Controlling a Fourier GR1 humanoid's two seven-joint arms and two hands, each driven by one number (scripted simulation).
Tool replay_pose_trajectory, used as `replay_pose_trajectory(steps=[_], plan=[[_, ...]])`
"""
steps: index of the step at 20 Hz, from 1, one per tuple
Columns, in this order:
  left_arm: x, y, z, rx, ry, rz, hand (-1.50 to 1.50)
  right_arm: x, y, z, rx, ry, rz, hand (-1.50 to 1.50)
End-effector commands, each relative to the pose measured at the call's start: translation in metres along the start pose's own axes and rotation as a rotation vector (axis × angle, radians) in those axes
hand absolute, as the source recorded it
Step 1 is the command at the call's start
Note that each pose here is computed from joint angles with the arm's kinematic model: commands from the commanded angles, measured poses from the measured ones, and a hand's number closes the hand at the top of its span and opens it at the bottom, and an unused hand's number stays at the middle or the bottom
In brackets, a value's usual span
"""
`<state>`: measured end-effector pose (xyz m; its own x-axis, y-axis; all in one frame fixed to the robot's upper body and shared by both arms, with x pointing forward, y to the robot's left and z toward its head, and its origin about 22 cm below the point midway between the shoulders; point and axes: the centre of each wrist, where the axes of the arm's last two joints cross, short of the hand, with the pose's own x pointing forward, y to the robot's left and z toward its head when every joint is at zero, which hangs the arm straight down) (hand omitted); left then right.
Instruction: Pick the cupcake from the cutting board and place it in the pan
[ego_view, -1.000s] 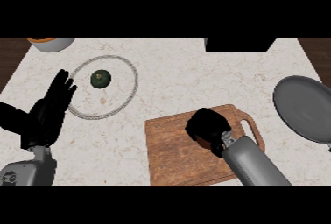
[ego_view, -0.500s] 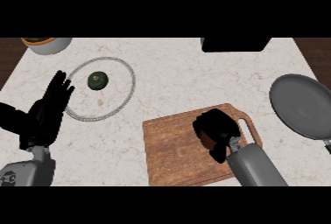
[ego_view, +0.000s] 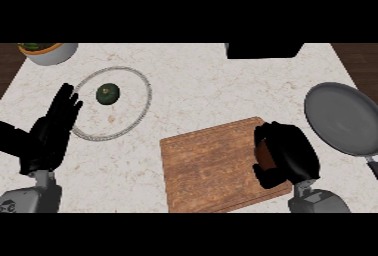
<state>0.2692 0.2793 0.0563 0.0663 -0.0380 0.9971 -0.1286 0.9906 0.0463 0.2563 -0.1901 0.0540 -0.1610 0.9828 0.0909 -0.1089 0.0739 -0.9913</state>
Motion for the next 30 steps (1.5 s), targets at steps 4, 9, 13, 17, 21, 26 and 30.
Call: replay_pose_trajectory(steps=[4, 9, 13, 17, 21, 26, 30], plan=[[-0.003, 0.002, -0.008, -0.025, -0.007, 0.010, 0.00, 0.012, -0.082, 0.052, -0.332, 0.065, 0.050, 1.50], [-0.017, -0.005, -0.009, -0.016, -0.031, -0.007, 0.00, -0.009, -0.111, 0.082, -0.341, 0.106, 0.025, 1.50], [-0.002, -0.004, -0.011, -0.034, -0.018, -0.009, 0.00, -0.020, -0.115, 0.074, -0.392, 0.195, -0.047, 1.50], [0.004, 0.009, -0.008, -0.065, -0.019, -0.005, 0.00, -0.072, -0.130, 0.030, -0.458, 0.278, -0.108, 1.50], [0.006, -0.008, -0.013, -0.056, -0.018, 0.015, 0.00, -0.128, -0.125, 0.026, -0.481, 0.287, -0.120, 1.50], [-0.003, -0.002, -0.001, -0.045, -0.012, 0.008, 0.00, -0.188, -0.120, 0.018, -0.507, 0.339, -0.171, 1.50], [0.014, -0.010, -0.017, -0.045, -0.025, 0.002, 0.00, -0.226, -0.103, 0.010, -0.512, 0.319, -0.207, 1.50]])
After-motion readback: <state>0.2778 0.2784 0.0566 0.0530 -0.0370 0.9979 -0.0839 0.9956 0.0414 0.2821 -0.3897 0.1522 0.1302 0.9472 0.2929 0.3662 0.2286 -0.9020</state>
